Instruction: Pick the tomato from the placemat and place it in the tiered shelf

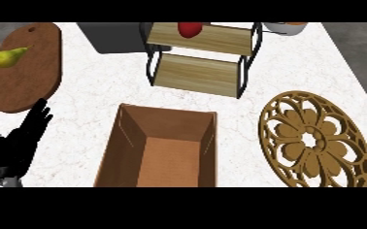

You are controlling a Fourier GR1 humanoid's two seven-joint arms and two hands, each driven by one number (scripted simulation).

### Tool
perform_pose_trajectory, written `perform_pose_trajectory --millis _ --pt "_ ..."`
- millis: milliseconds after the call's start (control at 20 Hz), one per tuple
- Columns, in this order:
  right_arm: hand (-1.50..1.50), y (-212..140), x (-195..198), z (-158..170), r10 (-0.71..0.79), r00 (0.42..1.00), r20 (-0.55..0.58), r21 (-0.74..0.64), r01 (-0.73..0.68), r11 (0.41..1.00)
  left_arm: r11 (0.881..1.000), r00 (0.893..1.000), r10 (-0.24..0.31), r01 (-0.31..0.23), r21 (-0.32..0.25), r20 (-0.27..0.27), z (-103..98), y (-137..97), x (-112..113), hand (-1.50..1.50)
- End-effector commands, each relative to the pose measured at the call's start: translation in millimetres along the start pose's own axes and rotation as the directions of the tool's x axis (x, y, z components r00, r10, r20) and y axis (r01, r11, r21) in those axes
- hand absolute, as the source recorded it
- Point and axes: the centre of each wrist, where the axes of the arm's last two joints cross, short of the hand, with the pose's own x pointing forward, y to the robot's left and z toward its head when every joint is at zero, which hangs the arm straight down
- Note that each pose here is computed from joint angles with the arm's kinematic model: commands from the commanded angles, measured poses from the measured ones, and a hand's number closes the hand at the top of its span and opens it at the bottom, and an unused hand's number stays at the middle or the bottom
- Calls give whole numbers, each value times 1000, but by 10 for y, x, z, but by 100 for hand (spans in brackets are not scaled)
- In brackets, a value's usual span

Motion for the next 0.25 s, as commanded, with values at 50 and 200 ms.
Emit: perform_pose_trajectory --millis 50,200 --pt "-150 -702 -153 192 91 993 -74 21 -90 996 999 1000 5 -4 34 -26 6 -8 -73 0" --pt "-150 -1077 -112 238 99 994 -49 20 -99 995 999 999 32 -32 21 -13 89 34 -122 0"
